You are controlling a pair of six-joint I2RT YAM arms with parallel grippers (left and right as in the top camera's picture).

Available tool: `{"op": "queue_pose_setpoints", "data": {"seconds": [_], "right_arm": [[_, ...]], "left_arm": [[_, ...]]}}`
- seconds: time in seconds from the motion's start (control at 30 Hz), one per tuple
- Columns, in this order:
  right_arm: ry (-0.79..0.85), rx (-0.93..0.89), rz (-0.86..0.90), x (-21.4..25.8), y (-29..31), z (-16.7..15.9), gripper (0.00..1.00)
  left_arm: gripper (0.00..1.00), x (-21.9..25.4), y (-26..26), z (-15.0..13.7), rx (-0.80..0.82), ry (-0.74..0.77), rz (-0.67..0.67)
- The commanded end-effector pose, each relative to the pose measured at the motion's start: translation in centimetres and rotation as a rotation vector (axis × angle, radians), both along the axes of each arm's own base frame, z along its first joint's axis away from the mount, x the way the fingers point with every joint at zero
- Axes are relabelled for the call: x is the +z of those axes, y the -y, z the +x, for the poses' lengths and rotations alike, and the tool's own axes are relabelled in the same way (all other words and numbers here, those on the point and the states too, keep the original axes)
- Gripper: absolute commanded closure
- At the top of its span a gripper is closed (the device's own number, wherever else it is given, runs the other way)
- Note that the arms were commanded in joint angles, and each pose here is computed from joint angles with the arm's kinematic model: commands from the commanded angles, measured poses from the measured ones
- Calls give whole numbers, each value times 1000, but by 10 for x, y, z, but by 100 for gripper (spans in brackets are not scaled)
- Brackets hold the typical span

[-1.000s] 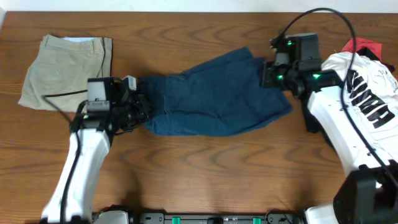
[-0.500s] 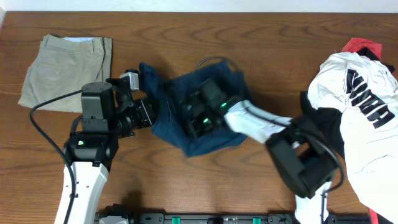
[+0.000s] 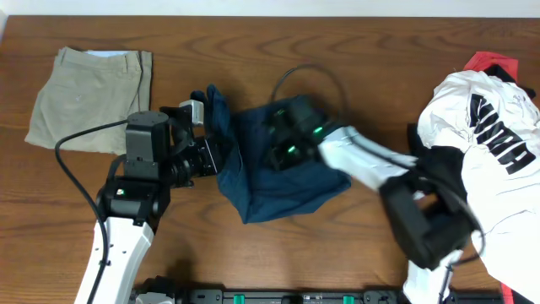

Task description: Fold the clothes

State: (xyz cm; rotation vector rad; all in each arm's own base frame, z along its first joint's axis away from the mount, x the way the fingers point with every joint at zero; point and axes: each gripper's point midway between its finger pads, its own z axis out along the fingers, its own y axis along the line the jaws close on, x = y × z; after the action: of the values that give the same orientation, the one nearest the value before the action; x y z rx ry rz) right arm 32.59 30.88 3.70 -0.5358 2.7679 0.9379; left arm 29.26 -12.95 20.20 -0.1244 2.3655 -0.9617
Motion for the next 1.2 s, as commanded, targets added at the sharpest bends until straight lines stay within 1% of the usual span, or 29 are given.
{"op": "queue_pose_setpoints", "data": {"seconds": [0.0, 0.1, 0.2, 0.27, 0.43, 0.63, 0.87, 0.9, 0.93, 0.97, 1.0, 1.03, 1.07, 1.1, 1.13, 1.17], "right_arm": [[106, -138, -55, 34, 52, 44, 85], [41, -191, -156, 19, 95, 43, 87], [-42, -251, -292, -5, 137, 31, 90], [-81, -264, -337, -17, 152, 22, 91], [-130, -258, -377, -39, 161, 1, 90], [-159, -282, -416, -60, 172, -17, 90], [-168, -291, -417, -63, 171, -20, 91], [-176, -305, -417, -63, 171, -21, 89], [-182, -316, -416, -63, 172, -20, 86], [-185, -323, -416, -62, 173, -20, 81], [-190, -329, -418, -59, 175, -18, 75], [-193, -336, -418, -56, 176, -17, 73], [-195, -346, -417, -51, 179, -14, 70], [-194, -367, -417, -44, 184, -8, 68], [-186, -390, -421, -34, 190, -2, 67], [-171, -416, -431, -22, 198, 6, 66]], "left_arm": [[94, 4, 5, 3, -30, 7, -2], [93, -4, 10, 4, -44, -20, 1], [94, -10, 20, 4, -77, -32, 2], [94, -12, 31, 4, -110, -27, 1], [94, -16, 70, -1, -197, -36, -28], [94, -26, 119, -12, -320, -29, -44], [94, -41, 157, -7, -351, -54, -102], [93, -41, 161, -6, -348, -59, -116], [90, -39, 165, -6, -351, -56, -129], [83, -36, 169, -6, -368, -41, -146], [58, -30, 173, -6, -386, -20, -165], [53, -28, 174, -6, -391, -12, -171], [46, -24, 174, -5, -400, 8, -180], [37, -21, 173, -2, -400, 23, -183], [25, -19, 169, 2, -387, 34, -184], [15, -17, 163, 8, -375, 51, -180]]}}
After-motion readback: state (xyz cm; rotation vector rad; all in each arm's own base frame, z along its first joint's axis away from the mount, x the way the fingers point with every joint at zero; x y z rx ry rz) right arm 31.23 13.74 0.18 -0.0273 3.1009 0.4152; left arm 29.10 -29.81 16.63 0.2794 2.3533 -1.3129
